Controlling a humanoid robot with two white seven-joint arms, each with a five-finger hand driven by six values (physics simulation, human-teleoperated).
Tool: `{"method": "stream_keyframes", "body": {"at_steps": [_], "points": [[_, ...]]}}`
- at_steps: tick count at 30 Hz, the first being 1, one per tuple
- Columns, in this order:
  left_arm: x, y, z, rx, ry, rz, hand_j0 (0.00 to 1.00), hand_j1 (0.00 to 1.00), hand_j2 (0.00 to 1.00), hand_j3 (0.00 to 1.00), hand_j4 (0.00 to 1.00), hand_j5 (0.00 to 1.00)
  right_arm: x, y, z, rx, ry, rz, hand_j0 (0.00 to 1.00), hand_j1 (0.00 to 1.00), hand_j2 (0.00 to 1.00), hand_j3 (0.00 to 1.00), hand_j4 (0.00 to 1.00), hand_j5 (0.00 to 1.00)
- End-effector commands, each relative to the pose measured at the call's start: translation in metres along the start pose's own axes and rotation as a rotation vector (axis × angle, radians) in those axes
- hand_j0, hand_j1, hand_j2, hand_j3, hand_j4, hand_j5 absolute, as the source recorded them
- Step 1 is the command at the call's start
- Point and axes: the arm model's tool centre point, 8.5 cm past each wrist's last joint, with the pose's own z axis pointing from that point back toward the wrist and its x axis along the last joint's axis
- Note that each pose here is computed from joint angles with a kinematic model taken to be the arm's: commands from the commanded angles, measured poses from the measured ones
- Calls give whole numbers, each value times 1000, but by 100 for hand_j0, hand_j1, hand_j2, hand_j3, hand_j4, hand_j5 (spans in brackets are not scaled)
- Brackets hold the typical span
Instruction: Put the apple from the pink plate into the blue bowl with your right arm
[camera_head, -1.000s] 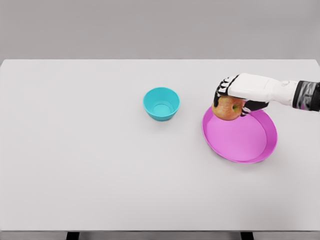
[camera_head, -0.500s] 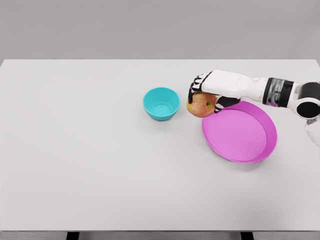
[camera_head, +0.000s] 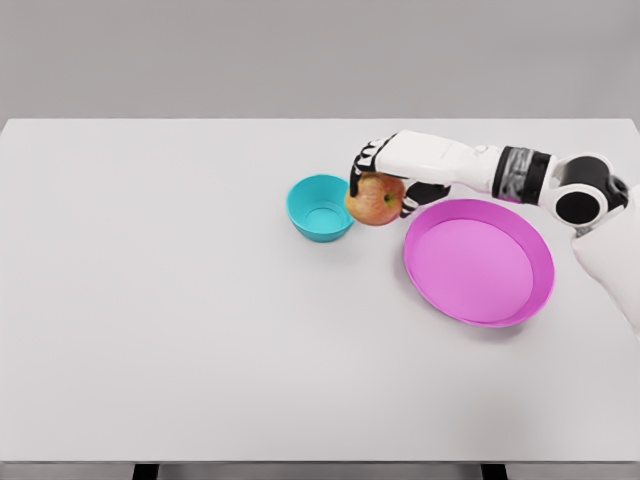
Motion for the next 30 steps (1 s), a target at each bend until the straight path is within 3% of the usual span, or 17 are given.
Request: {"method": "stream_keyframes", "body": {"at_steps": [1, 16, 30], "points": [[0, 0, 0, 0, 0, 0, 100, 100, 100, 100, 100, 100, 0, 0, -4, -7, -3, -11, 44, 44, 44, 44, 44, 44], [0, 0, 0, 0, 0, 0, 100, 100, 100, 100, 100, 100, -4, -13, -40, -10, 0, -14, 45, 45, 45, 45, 45, 45], [0, 0, 0, 0, 0, 0, 100, 100, 100, 100, 100, 100, -3, -11, -57, -1, -2, -22, 45, 45, 45, 45, 45, 45]]}}
